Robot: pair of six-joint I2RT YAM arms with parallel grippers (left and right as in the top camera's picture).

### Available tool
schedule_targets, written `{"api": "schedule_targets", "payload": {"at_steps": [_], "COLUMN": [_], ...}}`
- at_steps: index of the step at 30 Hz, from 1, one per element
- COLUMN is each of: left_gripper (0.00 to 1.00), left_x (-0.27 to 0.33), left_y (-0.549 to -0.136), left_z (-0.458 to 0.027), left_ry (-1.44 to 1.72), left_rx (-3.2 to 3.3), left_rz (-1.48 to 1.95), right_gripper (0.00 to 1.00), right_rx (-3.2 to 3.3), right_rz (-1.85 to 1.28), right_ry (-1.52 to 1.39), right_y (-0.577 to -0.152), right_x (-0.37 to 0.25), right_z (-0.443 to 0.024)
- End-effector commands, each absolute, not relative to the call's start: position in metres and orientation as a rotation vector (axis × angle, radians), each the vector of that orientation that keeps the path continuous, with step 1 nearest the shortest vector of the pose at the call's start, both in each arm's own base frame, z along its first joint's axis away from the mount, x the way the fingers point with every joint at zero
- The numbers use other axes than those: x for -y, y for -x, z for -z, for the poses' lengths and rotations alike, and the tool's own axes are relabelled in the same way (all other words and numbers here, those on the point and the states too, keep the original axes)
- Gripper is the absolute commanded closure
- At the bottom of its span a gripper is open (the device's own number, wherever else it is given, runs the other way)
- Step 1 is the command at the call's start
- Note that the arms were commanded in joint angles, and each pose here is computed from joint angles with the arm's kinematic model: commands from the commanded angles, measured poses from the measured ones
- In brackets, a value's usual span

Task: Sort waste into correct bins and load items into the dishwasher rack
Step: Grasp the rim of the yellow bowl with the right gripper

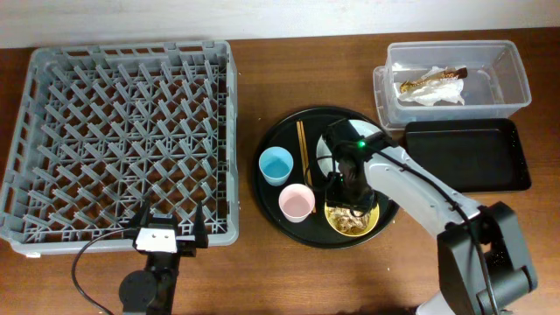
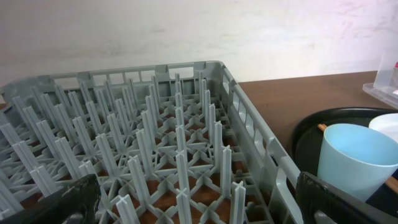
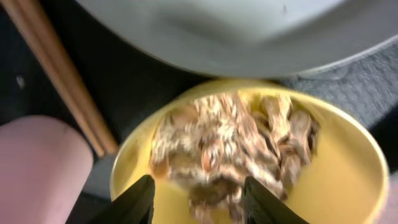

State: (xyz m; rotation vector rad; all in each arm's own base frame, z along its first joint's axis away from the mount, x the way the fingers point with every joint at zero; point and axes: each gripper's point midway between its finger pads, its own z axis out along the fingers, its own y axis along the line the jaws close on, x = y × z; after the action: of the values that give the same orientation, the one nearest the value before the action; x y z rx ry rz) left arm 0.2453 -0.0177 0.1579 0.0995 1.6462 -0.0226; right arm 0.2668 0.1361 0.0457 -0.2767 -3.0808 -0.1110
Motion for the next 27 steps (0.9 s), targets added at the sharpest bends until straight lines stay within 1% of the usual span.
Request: {"api": "schedule_targets", "payload": {"at_steps": [1, 3, 6, 10, 14, 18, 19, 21, 27], "left_gripper": [0.0, 0.0, 0.0, 0.0, 0.0, 0.0, 0.0, 0.0, 0.0], "left_x": [0.016, 0.016, 0.016, 0.016, 0.016, 0.016, 0.016, 0.016, 0.016], "left_y": [-0.245, -0.245, -0.245, -0.245, -0.245, -0.245, -0.245, -0.245, -0.245], "left_z": [-0.156, -0.156, -0.156, -0.156, -0.156, -0.156, -0.156, -0.156, -0.156], "left_ry": [-0.106, -0.106, -0.106, -0.106, -0.106, -0.106, -0.106, -0.106, -0.106], "left_rx": [-1.647, -1.647, -1.647, -1.647, -1.647, -1.647, -1.647, -1.647, -1.647], "left_rz": [0.004, 0.004, 0.004, 0.004, 0.004, 0.004, 0.004, 0.004, 0.004], "right_gripper": [0.53, 0.52, 0.51, 0.54, 0.59, 0.64, 0.68, 0.72, 0.72], "right_rx": [3.147, 3.154, 3.177, 3.152, 3.139, 3.125, 3.118, 3.11, 3.071], "right_rz": [0.207, 0.213, 0.237, 0.184, 0.136, 0.106, 0.098, 0.086, 0.077], "right_ry": [0.269, 0.272, 0.358, 0.473, 0.386, 0.401, 0.401, 0.4, 0.354], "right_y": [-0.279, -0.281, -0.291, -0.298, -0.288, -0.284, -0.283, -0.281, -0.275], "right_x": [-0.148, -0.149, -0.152, -0.153, -0.17, -0.166, -0.165, -0.164, -0.165], "right_z": [-0.081, -0.082, -0.079, -0.059, -0.045, -0.044, -0.044, -0.044, -0.034]}}
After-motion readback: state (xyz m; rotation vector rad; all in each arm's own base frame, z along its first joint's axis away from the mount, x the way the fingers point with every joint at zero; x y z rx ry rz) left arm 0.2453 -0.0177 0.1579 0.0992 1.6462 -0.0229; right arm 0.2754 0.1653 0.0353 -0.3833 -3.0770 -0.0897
